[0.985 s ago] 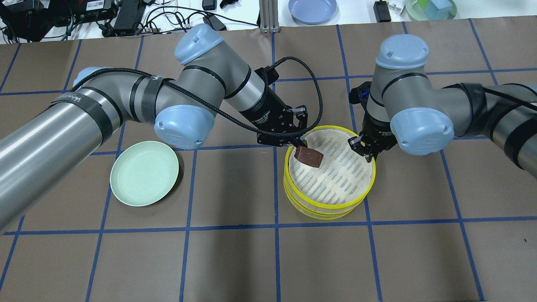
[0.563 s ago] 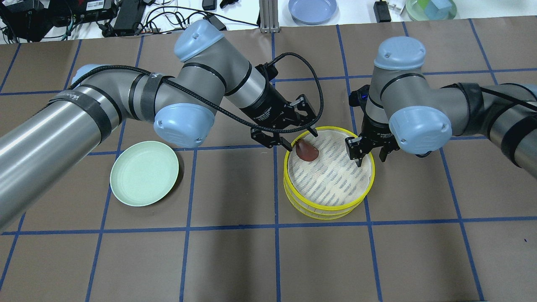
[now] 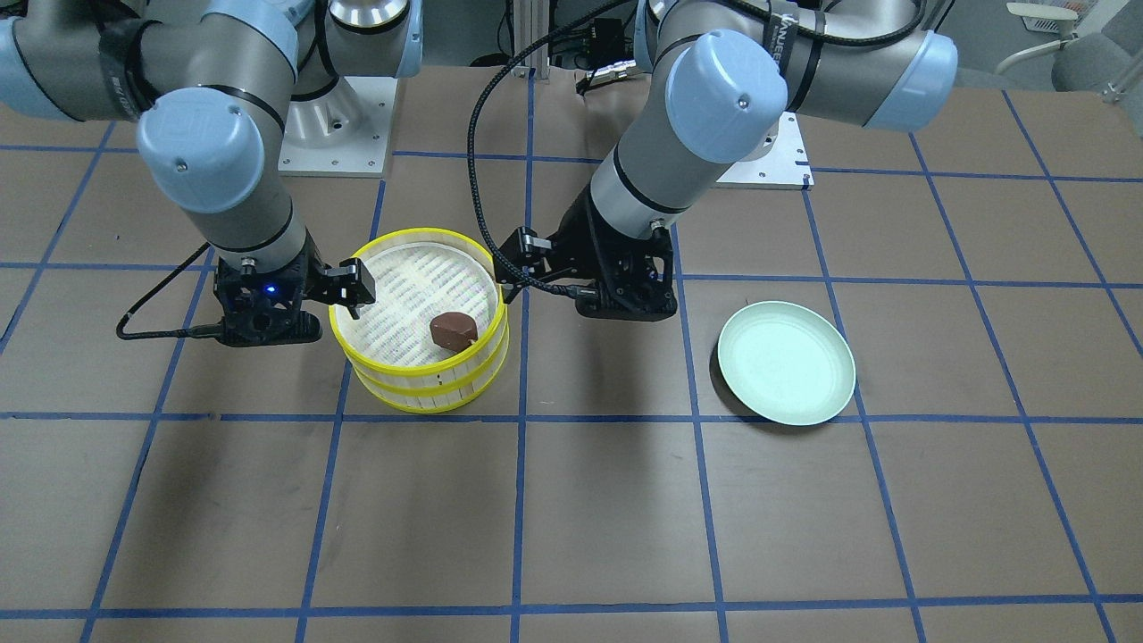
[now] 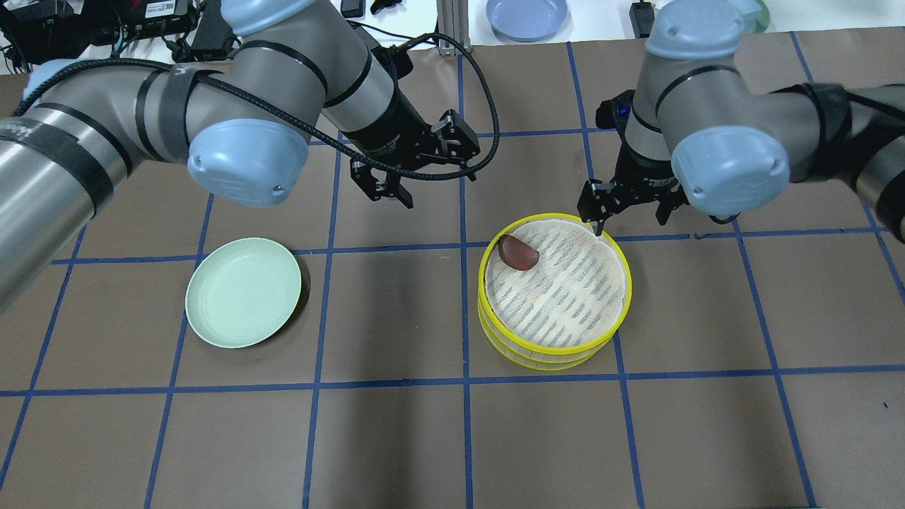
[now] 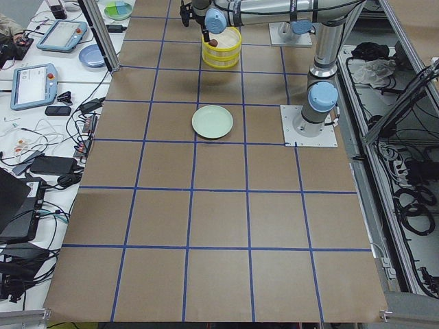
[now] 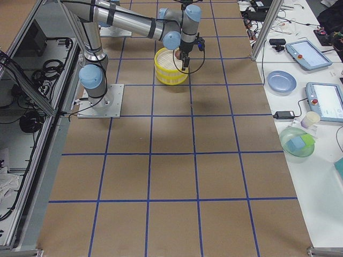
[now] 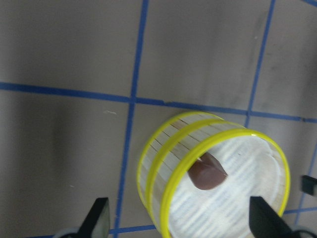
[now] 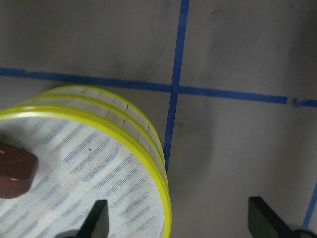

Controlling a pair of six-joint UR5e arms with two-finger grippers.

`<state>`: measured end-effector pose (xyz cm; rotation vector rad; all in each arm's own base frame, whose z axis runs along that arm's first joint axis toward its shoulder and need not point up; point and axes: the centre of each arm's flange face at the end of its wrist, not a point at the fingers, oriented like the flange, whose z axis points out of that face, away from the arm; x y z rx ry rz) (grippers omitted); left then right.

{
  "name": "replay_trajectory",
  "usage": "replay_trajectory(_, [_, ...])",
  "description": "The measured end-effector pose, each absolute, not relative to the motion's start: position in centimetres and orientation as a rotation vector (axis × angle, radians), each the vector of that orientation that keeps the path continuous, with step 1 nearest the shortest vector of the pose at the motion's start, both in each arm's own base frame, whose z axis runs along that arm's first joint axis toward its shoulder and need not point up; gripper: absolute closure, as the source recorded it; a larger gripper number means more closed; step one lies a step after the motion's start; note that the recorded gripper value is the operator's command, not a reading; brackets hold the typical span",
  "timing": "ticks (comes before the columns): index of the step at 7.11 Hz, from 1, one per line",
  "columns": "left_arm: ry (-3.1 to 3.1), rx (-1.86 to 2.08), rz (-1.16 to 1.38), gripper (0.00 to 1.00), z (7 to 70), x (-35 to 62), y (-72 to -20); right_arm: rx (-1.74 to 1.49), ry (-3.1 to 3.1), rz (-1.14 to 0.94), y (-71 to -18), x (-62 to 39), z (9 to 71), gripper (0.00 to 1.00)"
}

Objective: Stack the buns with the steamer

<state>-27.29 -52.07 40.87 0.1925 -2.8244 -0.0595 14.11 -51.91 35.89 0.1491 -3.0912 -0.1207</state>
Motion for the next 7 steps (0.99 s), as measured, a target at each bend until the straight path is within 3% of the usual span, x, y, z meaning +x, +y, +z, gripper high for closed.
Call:
replay_trajectory(4, [-3.089, -0.032, 0.079, 0.0, 50.9, -14.4, -51.2, -0.054, -3.139, 0.114, -51.3, 14.5, 50.8, 0.0])
replay_trajectory(5, [-3.124, -0.062, 0.092, 0.0, 52.6, -12.3, -50.1, -0.069, -3.13, 0.126, -51.1, 14.4, 52.4, 0.02])
replay_trajectory(6, [-3.156, -0.062, 0.097, 0.0, 54.0, -11.0, -48.8, -0.077, -3.122, 0.118, -50.9, 14.3, 52.9, 0.15])
replay_trajectory(7, [-3.191, -0.045, 0.092, 0.0, 54.6, -9.8, -48.0, -0.092, -3.12, 0.088, -50.4, 14.2, 52.8, 0.12])
